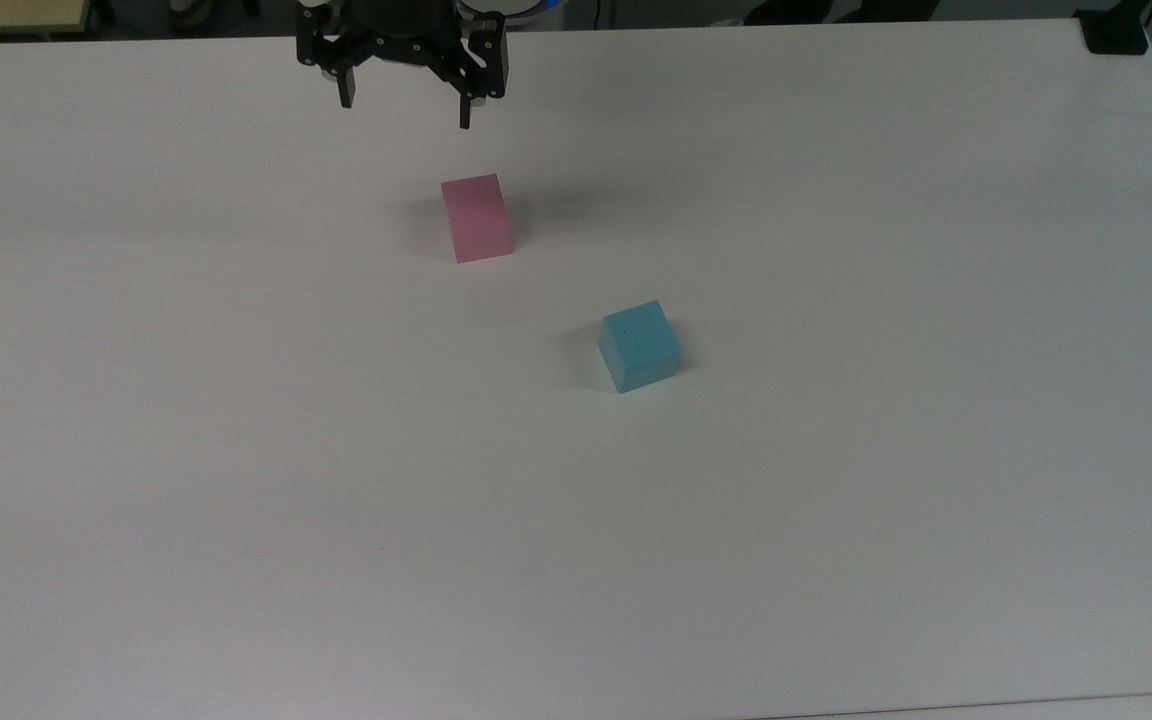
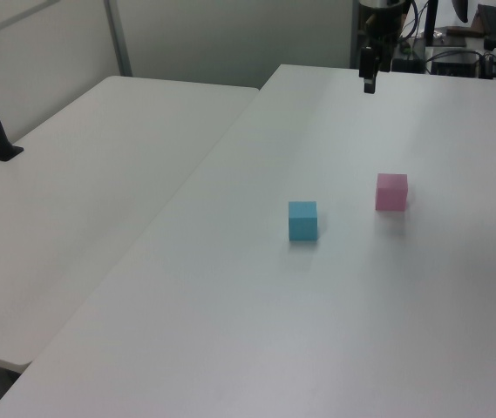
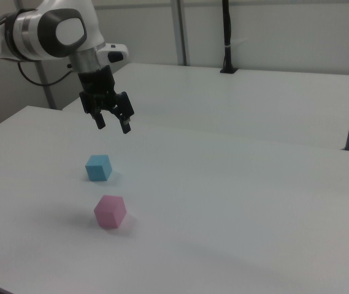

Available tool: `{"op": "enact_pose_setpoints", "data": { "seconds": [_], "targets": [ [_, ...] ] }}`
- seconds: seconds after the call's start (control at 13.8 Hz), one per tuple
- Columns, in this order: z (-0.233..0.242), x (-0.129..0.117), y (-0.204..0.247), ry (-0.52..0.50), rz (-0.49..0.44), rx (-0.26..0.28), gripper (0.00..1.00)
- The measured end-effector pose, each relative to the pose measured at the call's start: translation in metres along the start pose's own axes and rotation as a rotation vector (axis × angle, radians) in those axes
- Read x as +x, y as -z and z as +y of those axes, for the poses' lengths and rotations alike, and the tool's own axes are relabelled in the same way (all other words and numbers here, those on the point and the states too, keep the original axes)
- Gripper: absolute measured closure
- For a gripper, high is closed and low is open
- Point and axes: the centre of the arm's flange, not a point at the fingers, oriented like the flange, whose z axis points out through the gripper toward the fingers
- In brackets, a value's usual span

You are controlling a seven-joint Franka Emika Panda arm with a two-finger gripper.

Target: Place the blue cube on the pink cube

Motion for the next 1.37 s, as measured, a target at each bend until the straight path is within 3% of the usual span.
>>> {"op": "enact_pose_setpoints", "data": {
  "seconds": [1.37],
  "targets": [
    [0.0088,0.0021,-0.0053,0.015,-0.009,-0.001,0.00]
  ]
}}
